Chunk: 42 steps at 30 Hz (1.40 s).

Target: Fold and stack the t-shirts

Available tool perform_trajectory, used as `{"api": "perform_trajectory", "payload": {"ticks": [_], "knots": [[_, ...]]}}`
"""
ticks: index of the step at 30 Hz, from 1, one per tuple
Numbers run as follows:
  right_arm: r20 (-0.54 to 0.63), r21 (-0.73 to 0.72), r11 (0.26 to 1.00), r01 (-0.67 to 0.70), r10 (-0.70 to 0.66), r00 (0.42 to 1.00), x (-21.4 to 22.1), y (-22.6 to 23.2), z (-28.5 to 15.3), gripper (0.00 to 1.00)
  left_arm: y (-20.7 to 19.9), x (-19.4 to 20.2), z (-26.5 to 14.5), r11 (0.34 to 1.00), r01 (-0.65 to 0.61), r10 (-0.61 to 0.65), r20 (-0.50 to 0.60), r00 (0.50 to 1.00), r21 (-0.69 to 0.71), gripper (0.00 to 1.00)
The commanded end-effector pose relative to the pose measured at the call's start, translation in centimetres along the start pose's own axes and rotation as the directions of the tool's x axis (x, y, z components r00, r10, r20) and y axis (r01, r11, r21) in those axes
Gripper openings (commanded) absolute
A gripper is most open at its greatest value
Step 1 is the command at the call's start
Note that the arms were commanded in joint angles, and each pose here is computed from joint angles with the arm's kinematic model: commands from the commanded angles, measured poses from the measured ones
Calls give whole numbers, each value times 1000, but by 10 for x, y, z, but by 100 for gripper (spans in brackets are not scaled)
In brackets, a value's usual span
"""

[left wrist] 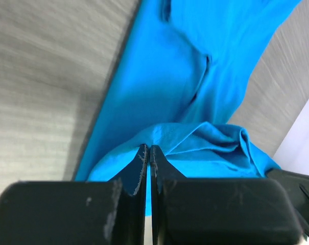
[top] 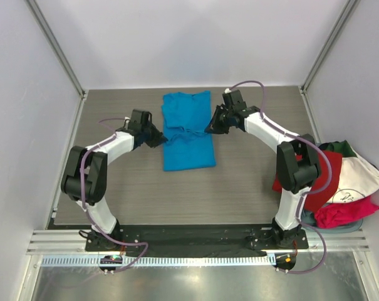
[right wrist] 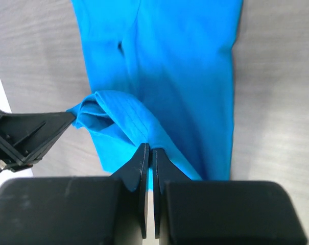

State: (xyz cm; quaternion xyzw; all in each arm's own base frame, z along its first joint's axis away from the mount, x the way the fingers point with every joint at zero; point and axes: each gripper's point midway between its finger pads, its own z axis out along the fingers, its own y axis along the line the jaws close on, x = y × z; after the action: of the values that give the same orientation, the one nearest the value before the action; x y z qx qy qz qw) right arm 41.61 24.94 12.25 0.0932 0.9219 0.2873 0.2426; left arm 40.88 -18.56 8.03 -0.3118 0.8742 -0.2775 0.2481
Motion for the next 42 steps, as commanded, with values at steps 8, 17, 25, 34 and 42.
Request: {"api": "perform_trajectory", "payload": {"ticks": [8,17,25,34,42], "knots": [[-6,-21,1000,-6,6,1000,-33,-3,24,2,-38,-36,10,996,12,-16,46,999,94,3],[82,35,999,20,-23,996,-55,-16,12,73,-34,-62,0,997,-62,55,114,992,53,73],[36,-24,999,23,-22,999,12,-34,-29,61,4,0,-46,986,-168,165,77,983,23,73],[-100,-53,998,-26,21,995,82,-57,-17,53,40,57,-57,976,-218,218,-33,975,9,71],[-145,-50,998,-40,33,989,95,-65,-2,49,42,64,-48,976,-218,218,-72,973,16,67]]}}
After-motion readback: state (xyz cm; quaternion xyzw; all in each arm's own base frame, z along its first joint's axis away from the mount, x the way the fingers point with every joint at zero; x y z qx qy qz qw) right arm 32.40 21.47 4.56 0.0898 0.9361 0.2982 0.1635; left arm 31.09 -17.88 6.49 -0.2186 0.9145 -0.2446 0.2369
